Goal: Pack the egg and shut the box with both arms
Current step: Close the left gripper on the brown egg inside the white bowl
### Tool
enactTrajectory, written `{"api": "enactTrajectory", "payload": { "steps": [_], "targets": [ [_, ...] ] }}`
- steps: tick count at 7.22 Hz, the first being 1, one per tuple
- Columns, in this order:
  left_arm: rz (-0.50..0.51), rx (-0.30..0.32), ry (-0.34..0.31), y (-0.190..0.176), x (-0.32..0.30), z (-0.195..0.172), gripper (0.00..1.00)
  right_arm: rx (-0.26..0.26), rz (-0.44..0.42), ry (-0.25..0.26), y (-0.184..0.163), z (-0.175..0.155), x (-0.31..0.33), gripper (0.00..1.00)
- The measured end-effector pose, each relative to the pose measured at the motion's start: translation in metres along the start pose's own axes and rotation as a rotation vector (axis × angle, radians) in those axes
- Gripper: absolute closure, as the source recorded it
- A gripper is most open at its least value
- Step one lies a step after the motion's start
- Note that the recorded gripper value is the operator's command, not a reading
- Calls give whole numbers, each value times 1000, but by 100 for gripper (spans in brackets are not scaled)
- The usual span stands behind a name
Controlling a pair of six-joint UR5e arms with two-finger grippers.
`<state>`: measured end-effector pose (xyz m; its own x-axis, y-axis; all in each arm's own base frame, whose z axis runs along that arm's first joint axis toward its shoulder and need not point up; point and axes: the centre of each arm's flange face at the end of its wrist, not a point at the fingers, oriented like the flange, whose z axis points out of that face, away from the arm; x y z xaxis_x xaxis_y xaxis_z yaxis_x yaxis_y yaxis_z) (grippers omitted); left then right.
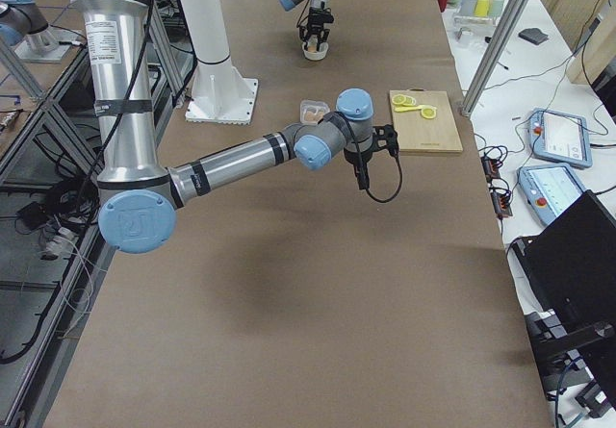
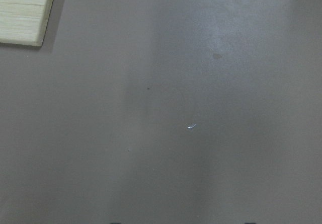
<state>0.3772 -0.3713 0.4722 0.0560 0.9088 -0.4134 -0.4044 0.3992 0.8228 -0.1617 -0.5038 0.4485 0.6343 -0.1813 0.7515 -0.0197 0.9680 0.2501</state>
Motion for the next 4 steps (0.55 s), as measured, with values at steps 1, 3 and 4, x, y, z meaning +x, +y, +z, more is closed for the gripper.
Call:
{"api": "enactTrajectory", "payload": {
  "steps": [1,3,4],
  "targets": [
    [6,7,3,2,1,-1,100,0,-1,0,0,0,0,14],
    [29,35,19,9,5,-5,100,3,-4,-3,-2,-1,-2,14],
    [42,52,36,8,8,-9,100,4,-5,-3,-3,-1,-3,14]
  ]
}}
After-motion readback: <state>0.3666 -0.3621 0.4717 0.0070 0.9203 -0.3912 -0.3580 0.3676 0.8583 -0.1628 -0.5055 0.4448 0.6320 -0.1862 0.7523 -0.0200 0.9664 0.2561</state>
